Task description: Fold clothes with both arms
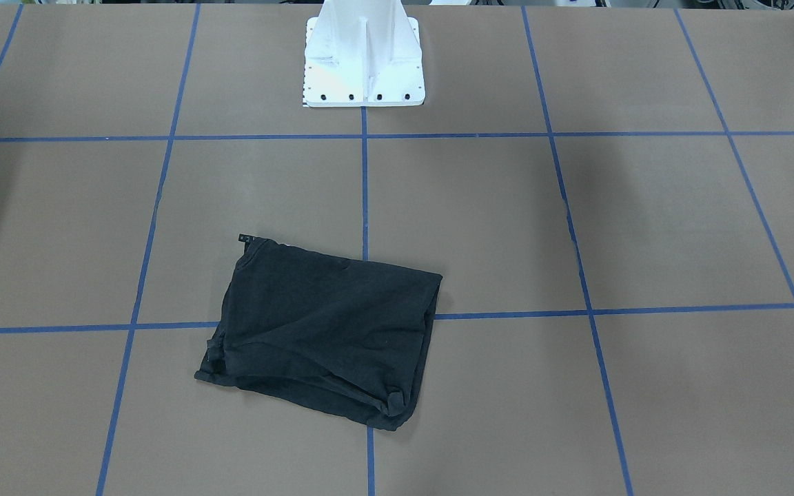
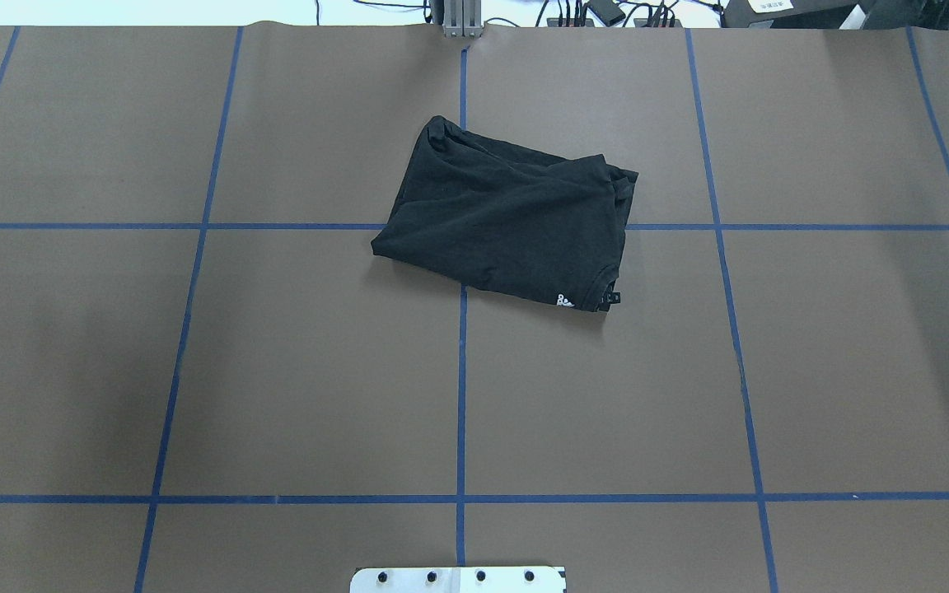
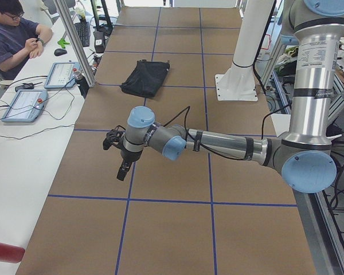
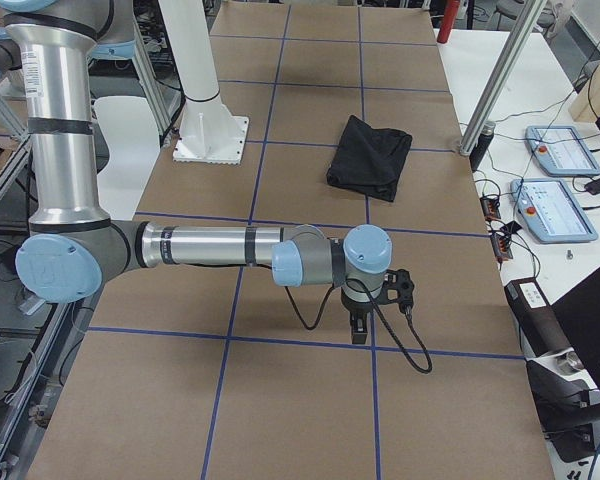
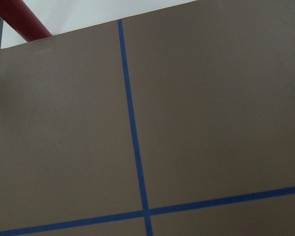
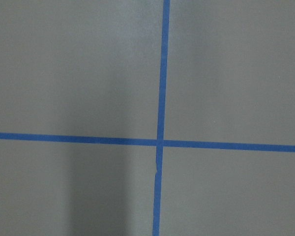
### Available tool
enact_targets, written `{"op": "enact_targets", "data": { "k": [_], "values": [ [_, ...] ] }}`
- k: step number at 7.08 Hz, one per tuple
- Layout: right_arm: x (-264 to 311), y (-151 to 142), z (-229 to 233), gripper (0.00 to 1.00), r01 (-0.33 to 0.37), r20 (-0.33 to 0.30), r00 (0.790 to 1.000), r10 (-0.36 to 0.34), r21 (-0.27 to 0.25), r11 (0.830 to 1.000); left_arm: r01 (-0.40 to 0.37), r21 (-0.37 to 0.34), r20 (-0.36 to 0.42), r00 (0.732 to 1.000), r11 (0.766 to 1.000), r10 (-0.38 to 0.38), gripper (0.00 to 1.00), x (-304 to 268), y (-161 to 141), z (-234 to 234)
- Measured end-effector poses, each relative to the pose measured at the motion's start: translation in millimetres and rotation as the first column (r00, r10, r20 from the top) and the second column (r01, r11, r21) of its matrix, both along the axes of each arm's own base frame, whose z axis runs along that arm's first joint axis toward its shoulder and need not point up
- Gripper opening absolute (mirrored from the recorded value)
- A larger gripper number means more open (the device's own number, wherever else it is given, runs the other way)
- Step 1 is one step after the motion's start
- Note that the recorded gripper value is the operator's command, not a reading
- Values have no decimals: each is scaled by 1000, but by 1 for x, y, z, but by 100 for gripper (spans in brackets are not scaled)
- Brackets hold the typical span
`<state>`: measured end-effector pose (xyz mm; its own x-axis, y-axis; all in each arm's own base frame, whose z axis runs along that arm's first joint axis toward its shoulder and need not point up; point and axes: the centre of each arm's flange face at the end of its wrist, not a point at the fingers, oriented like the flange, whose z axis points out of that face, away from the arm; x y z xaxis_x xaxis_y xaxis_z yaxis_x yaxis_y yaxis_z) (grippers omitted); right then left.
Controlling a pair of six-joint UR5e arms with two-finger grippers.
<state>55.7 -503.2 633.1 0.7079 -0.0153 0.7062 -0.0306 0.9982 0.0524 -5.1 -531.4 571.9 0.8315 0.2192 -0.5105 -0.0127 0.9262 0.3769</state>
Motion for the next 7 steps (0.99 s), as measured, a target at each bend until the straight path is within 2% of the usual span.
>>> {"op": "enact_targets", "data": {
  "k": [2, 4, 5, 7],
  "values": [
    [-3, 10, -7, 100, 2, 47, 999, 0, -55, 998, -51, -62, 27, 998, 997, 53, 100, -21, 7, 2],
    [-5, 12, -16, 100, 5, 75, 997, 0, -76, 997, -130, -135, 1, 991, 982, 132, 100, -30, 18, 0],
    [-5, 13, -17, 100, 6, 78, 997, 0, -79, 997, -163, -156, -19, 987, 974, 162, 100, -39, 25, 6],
    [-6, 12, -17, 100, 7, 80, 997, 0, -82, 997, -212, -189, -118, 974, 959, 192, 100, -54, 55, 42]
  ]
}}
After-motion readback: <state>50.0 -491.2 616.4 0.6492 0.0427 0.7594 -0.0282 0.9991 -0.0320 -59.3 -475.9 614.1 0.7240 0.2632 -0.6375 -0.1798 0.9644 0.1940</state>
